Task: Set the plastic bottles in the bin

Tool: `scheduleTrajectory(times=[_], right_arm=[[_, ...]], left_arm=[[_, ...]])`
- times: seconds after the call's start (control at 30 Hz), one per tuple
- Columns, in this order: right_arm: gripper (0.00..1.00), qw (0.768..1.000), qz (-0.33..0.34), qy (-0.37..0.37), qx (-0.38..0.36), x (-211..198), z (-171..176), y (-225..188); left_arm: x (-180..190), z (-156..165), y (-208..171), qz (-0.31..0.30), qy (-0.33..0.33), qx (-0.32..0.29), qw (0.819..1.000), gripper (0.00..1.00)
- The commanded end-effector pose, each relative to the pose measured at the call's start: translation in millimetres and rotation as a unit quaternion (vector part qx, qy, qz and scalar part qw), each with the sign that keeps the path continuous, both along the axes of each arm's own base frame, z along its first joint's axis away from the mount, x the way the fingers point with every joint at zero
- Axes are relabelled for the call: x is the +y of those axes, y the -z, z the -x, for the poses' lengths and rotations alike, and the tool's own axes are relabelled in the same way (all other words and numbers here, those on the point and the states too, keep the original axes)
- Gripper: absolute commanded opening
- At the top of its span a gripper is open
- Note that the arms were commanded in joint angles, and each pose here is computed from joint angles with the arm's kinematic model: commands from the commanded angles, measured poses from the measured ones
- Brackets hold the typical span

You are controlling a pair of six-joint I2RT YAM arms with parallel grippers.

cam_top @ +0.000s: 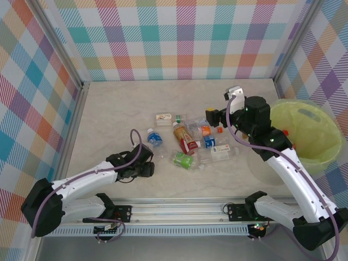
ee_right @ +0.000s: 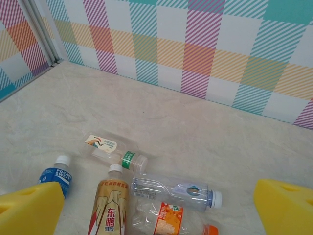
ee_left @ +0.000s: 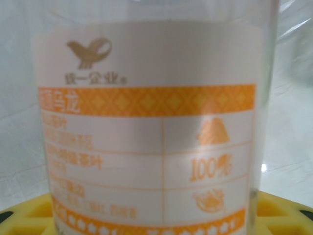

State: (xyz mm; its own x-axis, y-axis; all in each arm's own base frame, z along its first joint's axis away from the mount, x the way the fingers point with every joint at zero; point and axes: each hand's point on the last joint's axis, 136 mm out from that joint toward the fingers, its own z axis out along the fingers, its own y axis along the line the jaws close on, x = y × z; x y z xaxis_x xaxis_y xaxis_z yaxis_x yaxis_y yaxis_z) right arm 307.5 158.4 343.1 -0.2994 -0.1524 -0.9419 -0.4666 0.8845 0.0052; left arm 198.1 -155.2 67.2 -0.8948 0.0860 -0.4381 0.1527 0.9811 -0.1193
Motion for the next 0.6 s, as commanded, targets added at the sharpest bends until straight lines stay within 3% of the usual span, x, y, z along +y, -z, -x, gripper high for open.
scheduleTrajectory(times=[0.0,0.2,0.33,0.57], right_arm=[[1.00,0.999,-0.032,0.005,-0.030,2,-2,-17],[1.00,0.998,-0.059,-0.029,-0.024,15,3,-18],[1.00,0.995,-0.093,-0.036,0.003,22,4,-19],[1.00,0.987,-0.139,-0.050,0.056,35,5,-17]], left_arm=[[-18,-15,-45,0.046,0.004,-0.052,0.998,0.36],[-47,-32,-95,0.122,0.055,-0.139,0.981,0.30],[-82,-44,-122,0.177,0.100,-0.155,0.967,0.30],[-150,-65,-160,0.303,0.158,-0.180,0.922,0.29]])
